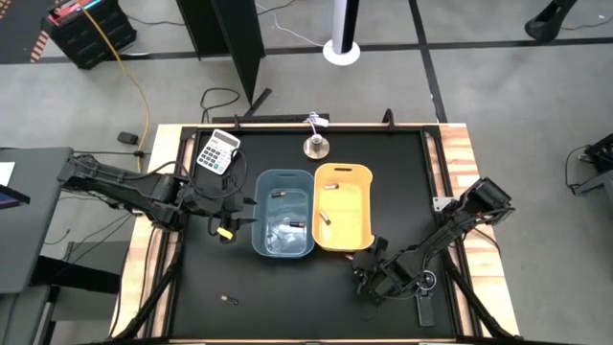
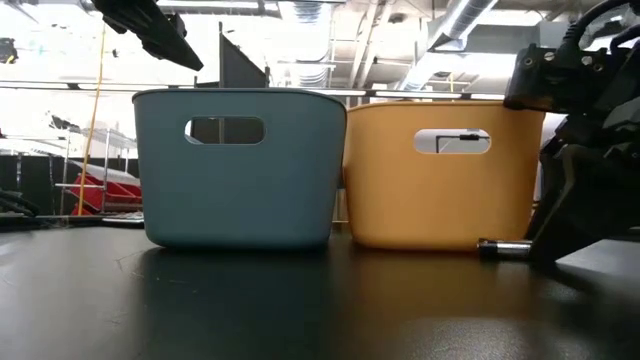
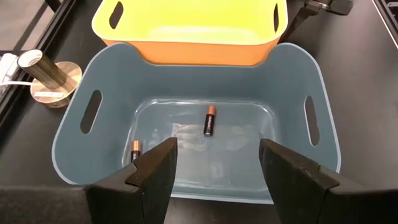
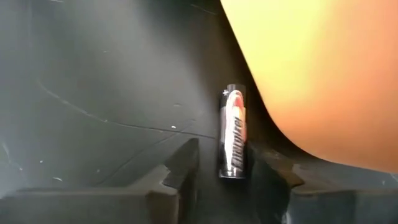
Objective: Sort batteries
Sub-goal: Put the black battery into the yellow bin
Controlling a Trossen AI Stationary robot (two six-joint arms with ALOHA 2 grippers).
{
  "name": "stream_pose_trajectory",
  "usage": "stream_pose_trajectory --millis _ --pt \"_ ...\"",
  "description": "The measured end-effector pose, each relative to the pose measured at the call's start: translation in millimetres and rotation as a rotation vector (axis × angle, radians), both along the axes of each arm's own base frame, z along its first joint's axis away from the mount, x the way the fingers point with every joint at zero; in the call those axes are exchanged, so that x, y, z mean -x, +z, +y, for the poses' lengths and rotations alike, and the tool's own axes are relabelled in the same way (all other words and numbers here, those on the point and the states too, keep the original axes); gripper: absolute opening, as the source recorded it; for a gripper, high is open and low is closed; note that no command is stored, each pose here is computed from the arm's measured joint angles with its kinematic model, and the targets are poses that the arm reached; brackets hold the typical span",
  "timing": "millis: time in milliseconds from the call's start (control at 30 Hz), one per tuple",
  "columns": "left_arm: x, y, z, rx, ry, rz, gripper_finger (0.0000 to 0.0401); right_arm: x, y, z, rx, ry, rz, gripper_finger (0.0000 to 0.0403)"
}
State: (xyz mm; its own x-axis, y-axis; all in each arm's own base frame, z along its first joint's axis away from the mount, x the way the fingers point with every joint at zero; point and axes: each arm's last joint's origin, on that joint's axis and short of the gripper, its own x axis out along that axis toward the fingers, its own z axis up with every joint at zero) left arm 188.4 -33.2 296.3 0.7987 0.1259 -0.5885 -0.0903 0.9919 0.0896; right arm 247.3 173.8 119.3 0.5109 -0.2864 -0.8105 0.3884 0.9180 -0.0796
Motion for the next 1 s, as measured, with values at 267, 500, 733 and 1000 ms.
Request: stream_pose_trajectory --millis 267,500,733,1000 --pt "0 -3 0 0.0 0.001 0.008 0.0224 -3 1 3 -0.048 0.034 -0.003 0.0083" --pt "2 -9 -4 0.013 -0.004 0.036 0.0224 0 1 8 -0.054 0.051 -0.007 0.0051" --pt "3 -10 -9 0.02 -0.027 0.037 0.0224 4 2 18 -0.076 0.088 -0.025 0.0048" --pt "3 -9 -9 0.02 -0.028 0.035 0.0224 3 19 43 -0.09 0.238 -0.035 0.0048"
